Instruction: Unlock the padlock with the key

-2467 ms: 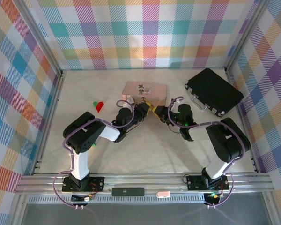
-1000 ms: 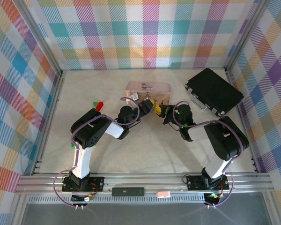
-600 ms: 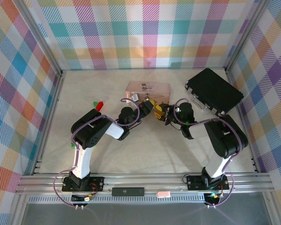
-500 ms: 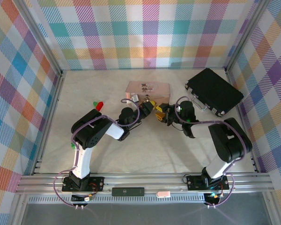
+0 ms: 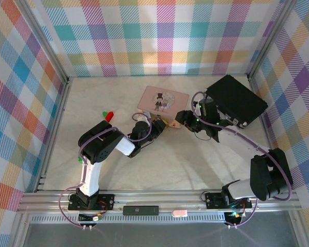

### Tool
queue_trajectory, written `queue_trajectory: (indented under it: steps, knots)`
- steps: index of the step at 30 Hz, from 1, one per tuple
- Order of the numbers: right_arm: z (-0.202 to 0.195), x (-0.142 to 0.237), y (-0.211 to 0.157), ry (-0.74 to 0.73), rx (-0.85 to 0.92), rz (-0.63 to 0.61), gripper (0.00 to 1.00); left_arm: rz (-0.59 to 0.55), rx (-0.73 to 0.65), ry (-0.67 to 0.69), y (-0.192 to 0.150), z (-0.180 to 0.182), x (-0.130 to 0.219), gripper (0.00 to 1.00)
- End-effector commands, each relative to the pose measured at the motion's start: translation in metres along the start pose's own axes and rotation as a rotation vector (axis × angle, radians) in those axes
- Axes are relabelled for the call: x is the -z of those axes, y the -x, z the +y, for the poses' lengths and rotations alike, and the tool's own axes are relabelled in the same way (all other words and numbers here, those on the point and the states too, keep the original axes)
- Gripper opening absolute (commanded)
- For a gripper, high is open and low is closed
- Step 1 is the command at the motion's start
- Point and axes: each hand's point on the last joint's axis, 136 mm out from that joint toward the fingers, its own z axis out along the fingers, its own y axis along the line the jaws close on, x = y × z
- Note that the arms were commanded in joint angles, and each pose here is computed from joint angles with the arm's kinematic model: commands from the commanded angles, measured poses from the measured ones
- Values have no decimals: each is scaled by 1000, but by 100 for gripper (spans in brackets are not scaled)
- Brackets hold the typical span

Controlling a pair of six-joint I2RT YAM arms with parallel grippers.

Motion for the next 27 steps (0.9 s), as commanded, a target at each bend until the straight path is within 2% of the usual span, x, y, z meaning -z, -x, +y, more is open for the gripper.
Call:
queue_trajectory:
  steps: [1,4,6,9,11,15,19,27]
  knots:
    - [-21,-2,-13,-96,135,62,52,-12,4,28,3,-4,6,0]
    - [-20,-4,-16,-94,181,74,52,0,11,79,-2,10,6,0]
    - [-17,-5,-20,-93,230,78,52,9,22,101,-4,15,6,5]
    - [-11,-6,-29,-91,342,68,52,11,33,132,-3,18,10,26]
    - [-5,-7,-35,-92,424,54,53,10,29,148,-2,18,17,46]
    - [2,-12,-46,-111,533,72,54,8,22,205,4,23,37,63]
    - [11,-22,-53,-125,626,97,54,2,36,240,17,25,60,65]
    - [13,-61,-69,-323,812,135,53,-53,41,353,69,34,110,67]
